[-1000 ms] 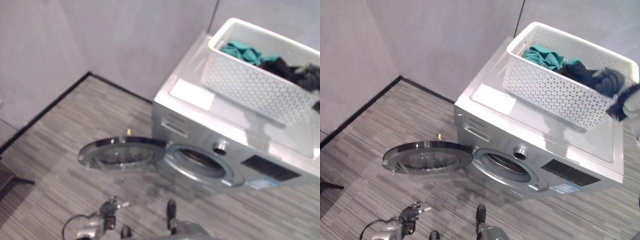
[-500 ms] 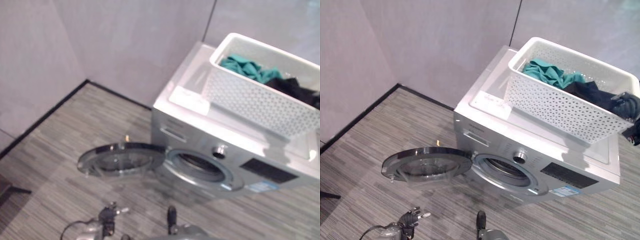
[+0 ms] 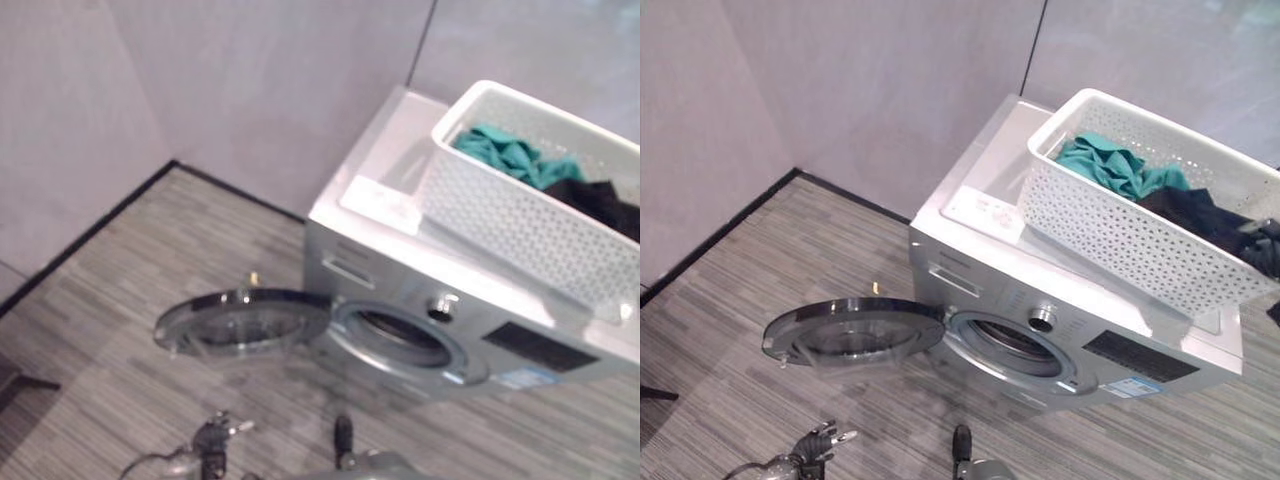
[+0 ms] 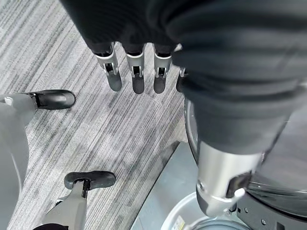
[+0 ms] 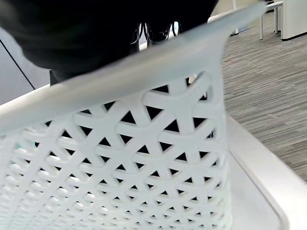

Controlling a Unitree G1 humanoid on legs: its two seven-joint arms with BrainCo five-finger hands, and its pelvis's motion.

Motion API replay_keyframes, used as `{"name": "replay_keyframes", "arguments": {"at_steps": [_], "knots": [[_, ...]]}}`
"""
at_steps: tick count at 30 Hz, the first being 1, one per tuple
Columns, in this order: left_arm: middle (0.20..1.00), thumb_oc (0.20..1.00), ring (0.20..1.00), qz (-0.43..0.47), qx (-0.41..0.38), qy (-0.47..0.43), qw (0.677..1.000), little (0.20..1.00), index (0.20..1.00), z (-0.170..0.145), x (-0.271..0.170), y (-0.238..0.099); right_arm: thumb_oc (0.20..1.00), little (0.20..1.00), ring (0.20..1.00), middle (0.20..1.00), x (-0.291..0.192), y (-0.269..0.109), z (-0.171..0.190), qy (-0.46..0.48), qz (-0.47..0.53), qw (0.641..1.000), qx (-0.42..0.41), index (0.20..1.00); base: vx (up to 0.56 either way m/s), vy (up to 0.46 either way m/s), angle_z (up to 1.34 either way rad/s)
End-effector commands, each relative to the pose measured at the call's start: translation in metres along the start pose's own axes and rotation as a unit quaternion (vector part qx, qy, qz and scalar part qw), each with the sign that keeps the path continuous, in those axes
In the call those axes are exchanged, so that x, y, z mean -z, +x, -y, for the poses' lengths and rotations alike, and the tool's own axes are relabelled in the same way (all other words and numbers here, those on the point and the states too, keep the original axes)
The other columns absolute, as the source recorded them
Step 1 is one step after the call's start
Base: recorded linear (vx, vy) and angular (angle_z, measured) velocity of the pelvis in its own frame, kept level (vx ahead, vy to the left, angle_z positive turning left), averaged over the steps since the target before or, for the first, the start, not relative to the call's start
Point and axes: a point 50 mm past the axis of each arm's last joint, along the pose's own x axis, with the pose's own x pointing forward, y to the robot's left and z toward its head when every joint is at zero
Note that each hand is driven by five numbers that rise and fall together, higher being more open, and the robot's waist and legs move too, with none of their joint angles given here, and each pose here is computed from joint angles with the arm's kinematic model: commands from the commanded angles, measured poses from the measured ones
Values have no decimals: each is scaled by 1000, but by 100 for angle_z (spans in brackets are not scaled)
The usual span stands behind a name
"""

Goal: Grab the laundry basket,head to the washer,open it,put in the laundry and shut it.

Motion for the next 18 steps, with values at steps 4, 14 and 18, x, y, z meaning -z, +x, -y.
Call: {"name": "replay_keyframes", "arguments": {"at_steps": [4,14,18], "knots": [[1000,1000,1000,19,10,13,1000,1000,1000,5,-14,5,200,200,200,200,20,4,-9,9,-50,998,-29,200,0,0,0],[1000,1000,1000,16,15,32,999,1000,1000,14,-15,7,200,200,200,200,10,38,-14,36,-63,997,34,200,3,-6,0],[1000,1000,1000,14,10,40,999,1000,1000,11,-13,7,200,200,200,200,1,48,-14,36,-58,996,49,200,0,-7,1]]}}
